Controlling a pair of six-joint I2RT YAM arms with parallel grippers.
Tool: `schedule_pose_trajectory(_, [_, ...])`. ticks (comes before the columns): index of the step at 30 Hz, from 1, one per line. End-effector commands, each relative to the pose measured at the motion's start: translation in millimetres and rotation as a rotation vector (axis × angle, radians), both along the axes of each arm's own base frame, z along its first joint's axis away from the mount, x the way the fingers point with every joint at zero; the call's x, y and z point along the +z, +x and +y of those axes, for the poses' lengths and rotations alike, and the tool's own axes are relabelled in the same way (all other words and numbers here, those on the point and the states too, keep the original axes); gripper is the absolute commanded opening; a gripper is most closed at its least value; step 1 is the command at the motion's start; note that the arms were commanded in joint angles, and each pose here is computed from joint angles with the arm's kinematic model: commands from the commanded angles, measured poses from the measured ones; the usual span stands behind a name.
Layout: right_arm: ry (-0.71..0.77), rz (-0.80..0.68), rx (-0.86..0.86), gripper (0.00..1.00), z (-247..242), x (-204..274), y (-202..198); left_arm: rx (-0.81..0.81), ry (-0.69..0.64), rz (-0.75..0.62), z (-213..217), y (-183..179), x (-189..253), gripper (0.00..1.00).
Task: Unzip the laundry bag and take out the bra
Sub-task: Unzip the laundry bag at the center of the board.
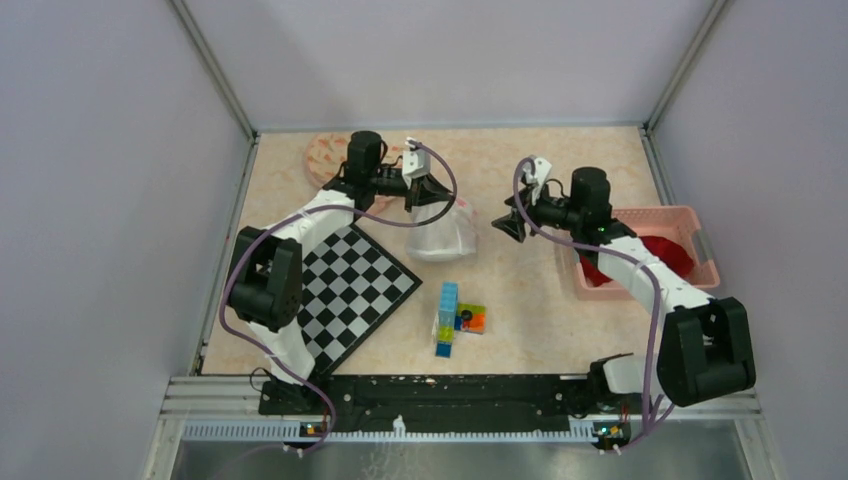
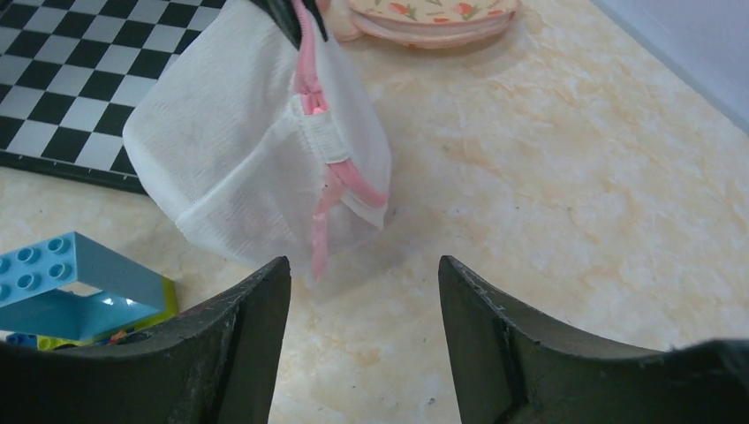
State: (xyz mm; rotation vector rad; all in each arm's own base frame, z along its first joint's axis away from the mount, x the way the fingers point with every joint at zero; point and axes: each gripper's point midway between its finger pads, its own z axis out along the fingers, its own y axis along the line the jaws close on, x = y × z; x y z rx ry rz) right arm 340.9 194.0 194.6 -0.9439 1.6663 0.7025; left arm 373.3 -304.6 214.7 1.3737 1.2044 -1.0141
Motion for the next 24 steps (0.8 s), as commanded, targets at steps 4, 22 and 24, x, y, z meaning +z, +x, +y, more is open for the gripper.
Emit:
schedule_pose_trajectory(4, [0.000,-0.265,0.096,0.58,35,24,7,-0.126,-0.114,-0.011,-8,-17,33,0.00])
schedule_pose_trajectory(22, [-0.022,-0.296,0.177,0.31,63,6,17,-0.123,-0.179,0.053,-12,-15,37,0.06])
schedule_pose_trajectory(24, [-0.018,-0.300,0.173,0.19,64,9,18,-0.122,-0.183,0.064,-12,-15,35,0.10])
